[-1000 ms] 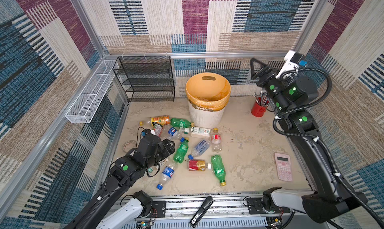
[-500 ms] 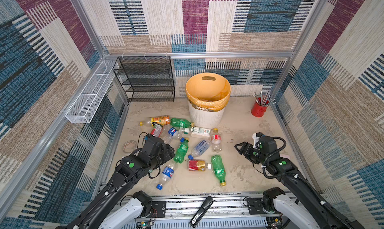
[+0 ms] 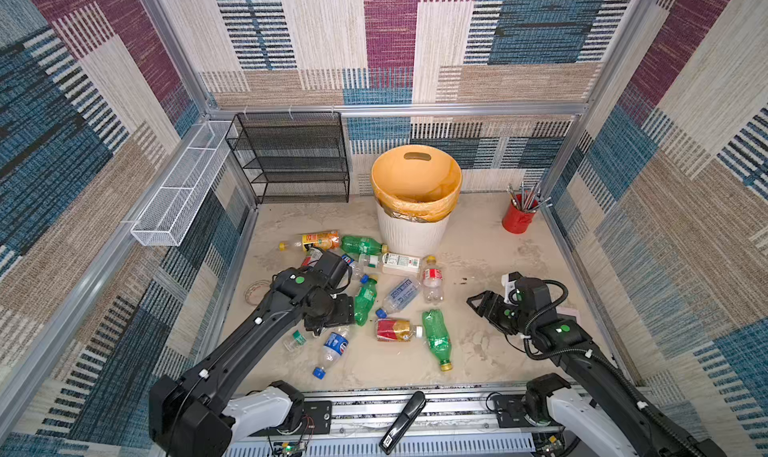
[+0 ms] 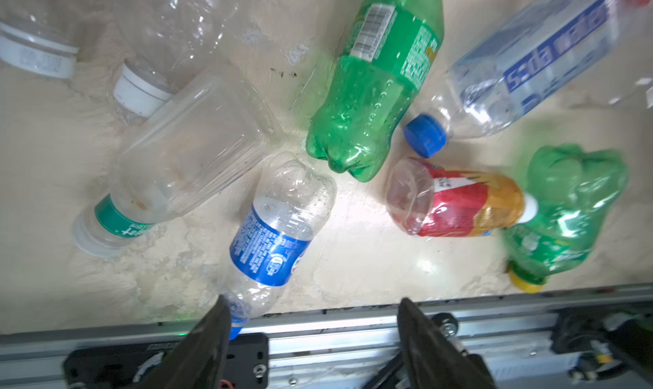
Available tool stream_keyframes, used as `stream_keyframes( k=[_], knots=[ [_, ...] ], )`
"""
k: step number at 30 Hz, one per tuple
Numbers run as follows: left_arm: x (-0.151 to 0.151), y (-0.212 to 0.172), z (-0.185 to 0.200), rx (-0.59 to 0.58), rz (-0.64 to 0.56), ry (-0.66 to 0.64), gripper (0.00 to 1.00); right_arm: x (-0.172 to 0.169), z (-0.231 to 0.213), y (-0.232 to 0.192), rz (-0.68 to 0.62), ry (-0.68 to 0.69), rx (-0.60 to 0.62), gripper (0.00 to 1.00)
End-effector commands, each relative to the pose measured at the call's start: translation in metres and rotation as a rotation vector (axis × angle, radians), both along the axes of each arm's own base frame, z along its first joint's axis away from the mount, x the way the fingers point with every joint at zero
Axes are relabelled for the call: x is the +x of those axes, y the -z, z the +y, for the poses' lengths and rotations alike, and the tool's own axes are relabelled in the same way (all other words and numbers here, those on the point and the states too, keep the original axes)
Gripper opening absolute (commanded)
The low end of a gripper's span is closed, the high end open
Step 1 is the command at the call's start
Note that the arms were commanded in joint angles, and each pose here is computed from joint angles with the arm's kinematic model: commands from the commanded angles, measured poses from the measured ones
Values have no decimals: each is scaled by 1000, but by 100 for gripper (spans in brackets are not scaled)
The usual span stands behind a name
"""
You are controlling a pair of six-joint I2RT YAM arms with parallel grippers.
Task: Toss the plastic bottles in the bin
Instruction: 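Return the right gripper while the left gripper reaches toward a clear blue-labelled bottle, then lower the left gripper onto the clear blue-labelled bottle and close it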
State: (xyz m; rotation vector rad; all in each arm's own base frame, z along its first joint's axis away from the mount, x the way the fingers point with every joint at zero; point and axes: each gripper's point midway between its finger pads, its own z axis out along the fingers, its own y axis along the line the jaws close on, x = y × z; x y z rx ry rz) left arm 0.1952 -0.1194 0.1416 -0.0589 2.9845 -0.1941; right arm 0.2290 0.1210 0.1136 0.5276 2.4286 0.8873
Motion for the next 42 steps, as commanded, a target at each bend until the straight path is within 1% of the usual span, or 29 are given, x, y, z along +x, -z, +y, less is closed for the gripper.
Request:
stream_keyframes(
  k=[1, 4, 9, 12, 18, 22, 28, 35, 42],
  knots=[
    [-13, 6, 11, 81, 77, 132, 76, 5, 1, -4, -29, 9, 14, 74],
    [-10, 12, 0, 45, 98, 154, 78, 6, 1, -2, -25, 11, 11, 74],
    [-10, 26, 0, 82, 167, 154, 80, 7, 3, 0, -24, 5, 15, 74],
    [-12, 31, 3, 94, 181, 135, 80, 9, 3, 0, -23, 2, 12, 74],
    [-23, 47, 2, 69, 218, 70, 81, 12, 4, -2, -32, 5, 21, 74],
    [-28, 57, 1, 52, 232, 34, 85, 13, 5, -1, -33, 4, 21, 74],
    [-29, 67, 4, 68, 246, 17, 87, 12, 4, 1, -29, 3, 20, 74],
    [-30, 78, 6, 95, 277, 29, 85, 10, 4, 2, -27, 4, 20, 74],
    [-32, 90, 5, 113, 326, 41, 78, 8, 4, 4, -18, 6, 24, 74]
  ],
)
